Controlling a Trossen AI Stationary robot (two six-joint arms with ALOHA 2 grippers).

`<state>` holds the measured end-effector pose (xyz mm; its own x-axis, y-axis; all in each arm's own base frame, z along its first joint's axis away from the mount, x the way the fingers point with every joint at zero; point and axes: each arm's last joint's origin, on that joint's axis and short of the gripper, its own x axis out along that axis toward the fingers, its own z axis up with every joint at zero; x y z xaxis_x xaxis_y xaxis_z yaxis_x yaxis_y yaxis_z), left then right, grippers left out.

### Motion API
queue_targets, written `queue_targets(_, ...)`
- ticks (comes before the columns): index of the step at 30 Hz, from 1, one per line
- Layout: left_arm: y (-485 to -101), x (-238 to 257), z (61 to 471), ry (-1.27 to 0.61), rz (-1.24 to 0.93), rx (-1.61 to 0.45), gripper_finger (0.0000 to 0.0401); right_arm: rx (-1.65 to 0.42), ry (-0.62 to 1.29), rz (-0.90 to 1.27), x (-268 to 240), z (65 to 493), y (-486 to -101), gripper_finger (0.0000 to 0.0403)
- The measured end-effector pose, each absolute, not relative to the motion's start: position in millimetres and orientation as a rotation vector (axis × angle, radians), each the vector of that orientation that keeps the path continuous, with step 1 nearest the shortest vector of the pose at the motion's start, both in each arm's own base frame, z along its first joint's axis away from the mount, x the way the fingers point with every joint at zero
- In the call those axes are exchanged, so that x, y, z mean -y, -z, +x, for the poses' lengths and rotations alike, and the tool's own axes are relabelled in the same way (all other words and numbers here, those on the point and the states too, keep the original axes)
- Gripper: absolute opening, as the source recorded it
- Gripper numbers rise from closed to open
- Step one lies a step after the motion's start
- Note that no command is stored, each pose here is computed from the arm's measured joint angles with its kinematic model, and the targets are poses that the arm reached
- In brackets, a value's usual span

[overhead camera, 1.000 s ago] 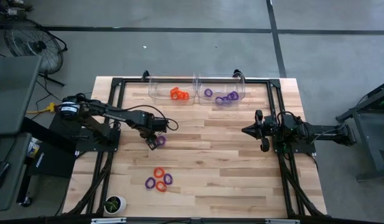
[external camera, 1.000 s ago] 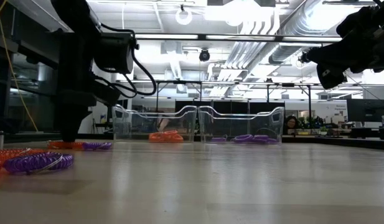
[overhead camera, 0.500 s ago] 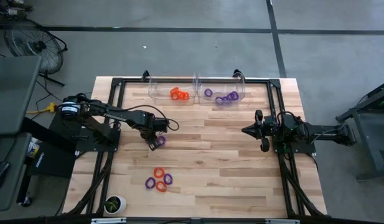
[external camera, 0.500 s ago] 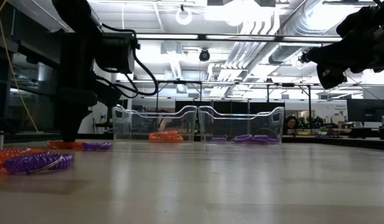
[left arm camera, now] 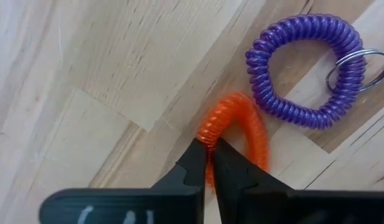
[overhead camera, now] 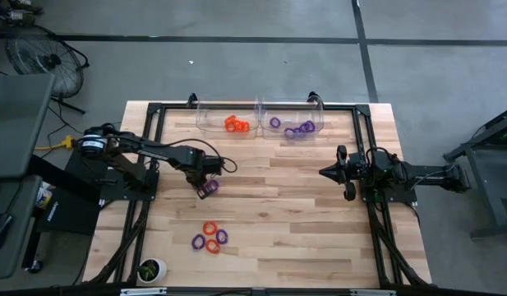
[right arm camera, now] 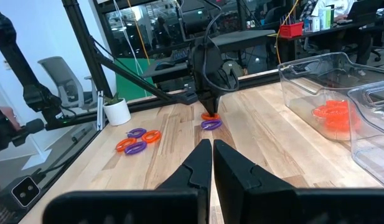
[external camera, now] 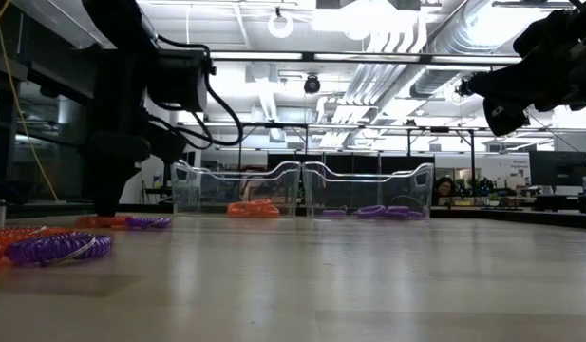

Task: Sort spring keychains
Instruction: Put the orange spring keychain into the left transparent bin

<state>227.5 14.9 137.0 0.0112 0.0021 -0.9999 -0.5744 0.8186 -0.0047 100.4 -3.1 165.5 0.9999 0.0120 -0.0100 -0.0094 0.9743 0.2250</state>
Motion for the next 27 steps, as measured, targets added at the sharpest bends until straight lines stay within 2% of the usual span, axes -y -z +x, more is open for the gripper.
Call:
queue_targets(11,-169,-16,237,-0.479,-0.448,-1.471,0.0004,-0.011,-0.011,0.227,3,100,-166,0.0012)
queue_targets(27,-243,-33,267,-0.471,-0.422,-1.245,0.0003,-0.011,-0.011,0.227,3,100,-166,0.0012)
